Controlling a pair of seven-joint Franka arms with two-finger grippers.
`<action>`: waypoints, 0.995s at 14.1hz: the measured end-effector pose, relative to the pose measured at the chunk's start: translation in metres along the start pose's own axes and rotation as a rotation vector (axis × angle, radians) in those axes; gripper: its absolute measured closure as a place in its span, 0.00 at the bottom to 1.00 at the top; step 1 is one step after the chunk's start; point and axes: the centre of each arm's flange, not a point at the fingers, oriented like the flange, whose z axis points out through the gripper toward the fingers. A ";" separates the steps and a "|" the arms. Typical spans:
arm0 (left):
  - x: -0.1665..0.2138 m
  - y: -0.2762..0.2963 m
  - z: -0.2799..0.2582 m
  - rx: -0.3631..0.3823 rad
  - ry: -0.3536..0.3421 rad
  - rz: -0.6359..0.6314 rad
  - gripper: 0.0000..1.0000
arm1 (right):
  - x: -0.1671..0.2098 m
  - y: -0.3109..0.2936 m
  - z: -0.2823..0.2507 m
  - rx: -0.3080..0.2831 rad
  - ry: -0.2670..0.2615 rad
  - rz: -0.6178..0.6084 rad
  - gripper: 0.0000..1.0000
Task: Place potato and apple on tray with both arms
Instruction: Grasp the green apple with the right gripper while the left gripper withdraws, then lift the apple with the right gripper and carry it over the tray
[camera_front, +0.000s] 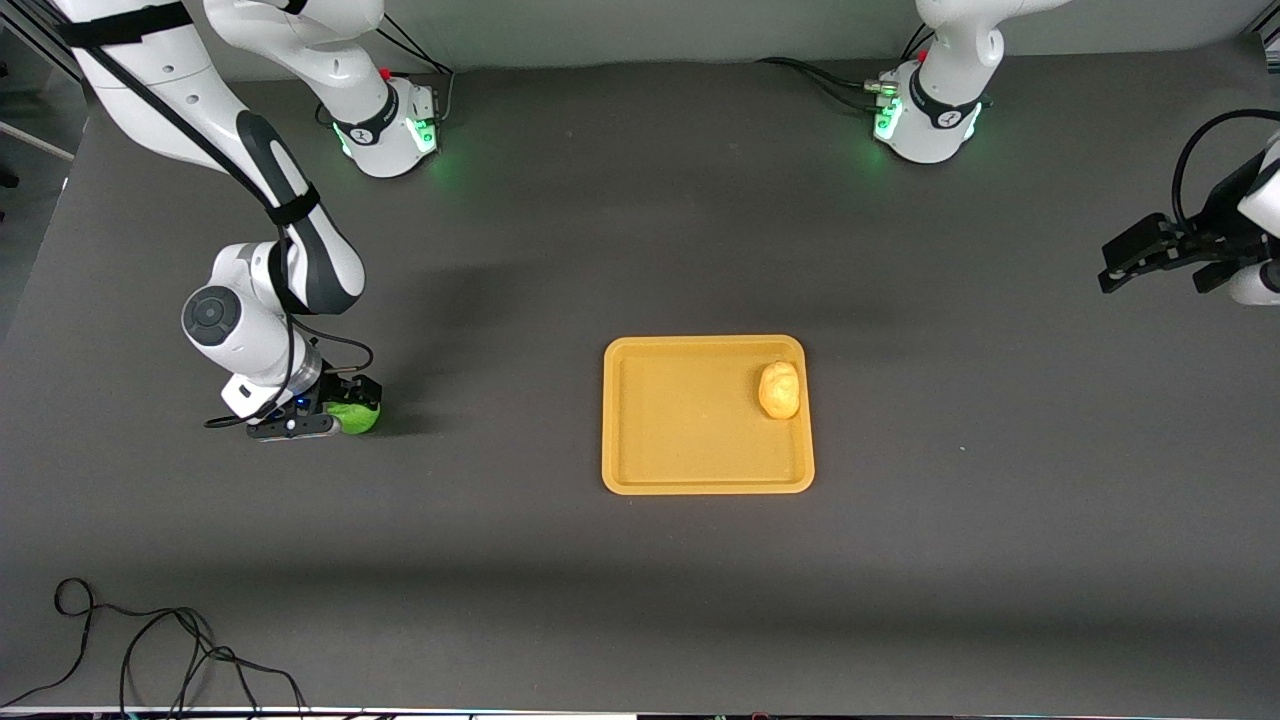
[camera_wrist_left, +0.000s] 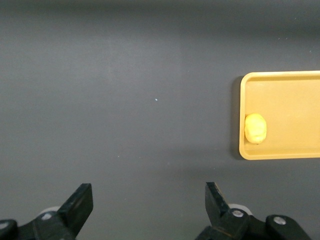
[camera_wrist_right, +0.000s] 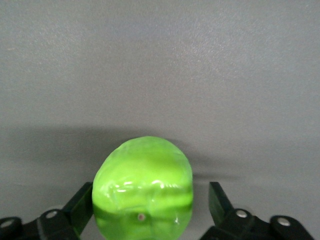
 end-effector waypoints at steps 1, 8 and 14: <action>0.000 0.004 -0.002 0.013 0.000 0.012 0.00 | 0.001 -0.002 0.000 0.001 0.001 -0.003 0.19; 0.002 -0.014 0.002 0.037 -0.011 0.010 0.00 | 0.047 -0.009 -0.083 0.011 -0.035 -0.021 0.26; 0.003 -0.015 0.003 0.036 -0.012 0.015 0.00 | 0.095 -0.056 -0.283 0.017 -0.068 -0.058 0.26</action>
